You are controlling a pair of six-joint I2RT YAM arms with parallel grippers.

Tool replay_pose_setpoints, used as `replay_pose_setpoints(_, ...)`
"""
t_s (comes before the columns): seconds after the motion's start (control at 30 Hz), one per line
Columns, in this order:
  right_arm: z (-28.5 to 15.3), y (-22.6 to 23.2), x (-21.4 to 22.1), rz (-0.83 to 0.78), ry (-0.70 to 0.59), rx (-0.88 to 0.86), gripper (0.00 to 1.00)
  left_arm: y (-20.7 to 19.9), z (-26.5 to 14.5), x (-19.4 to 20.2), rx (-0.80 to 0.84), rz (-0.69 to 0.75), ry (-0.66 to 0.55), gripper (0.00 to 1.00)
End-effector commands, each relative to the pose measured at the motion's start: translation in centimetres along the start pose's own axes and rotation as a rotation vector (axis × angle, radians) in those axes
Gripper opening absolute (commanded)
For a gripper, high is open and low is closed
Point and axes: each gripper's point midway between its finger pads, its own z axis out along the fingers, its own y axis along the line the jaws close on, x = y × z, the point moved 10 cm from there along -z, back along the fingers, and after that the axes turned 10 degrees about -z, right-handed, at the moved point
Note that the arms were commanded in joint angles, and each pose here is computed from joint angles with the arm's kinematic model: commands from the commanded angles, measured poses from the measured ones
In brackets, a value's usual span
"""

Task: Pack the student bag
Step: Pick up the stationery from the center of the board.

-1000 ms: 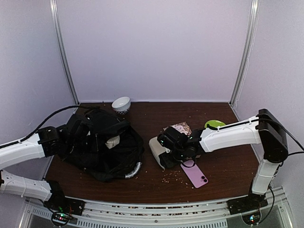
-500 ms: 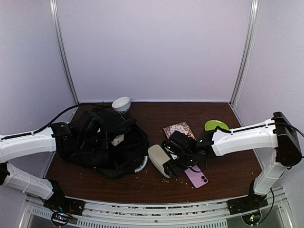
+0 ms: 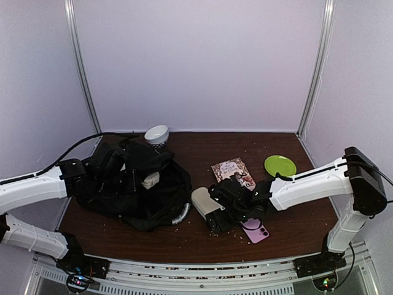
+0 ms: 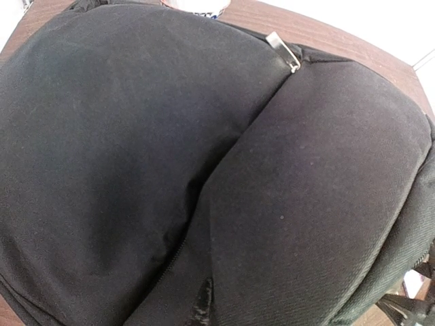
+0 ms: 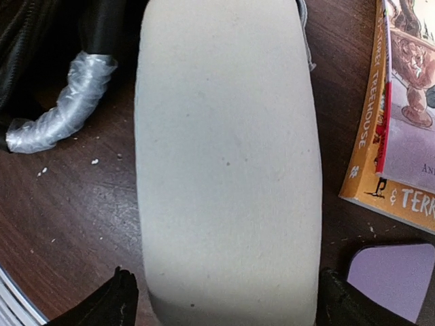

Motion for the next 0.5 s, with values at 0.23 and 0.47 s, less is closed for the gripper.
replay_pose_setpoints(0.23, 0.5, 0.0, -0.6, 0.009, -0.024, 0.071, 0.66, -0.2, -1.6, -1.2, 0.041, -0.041, -0.059, 0.0)
replay_pose_setpoints(0.47, -6.7, -0.5, -1.8, -0.072, -0.158, -0.016, 0.56, -0.6, -5.2, -3.9, -0.028, -0.016, -0.13, 0.0)
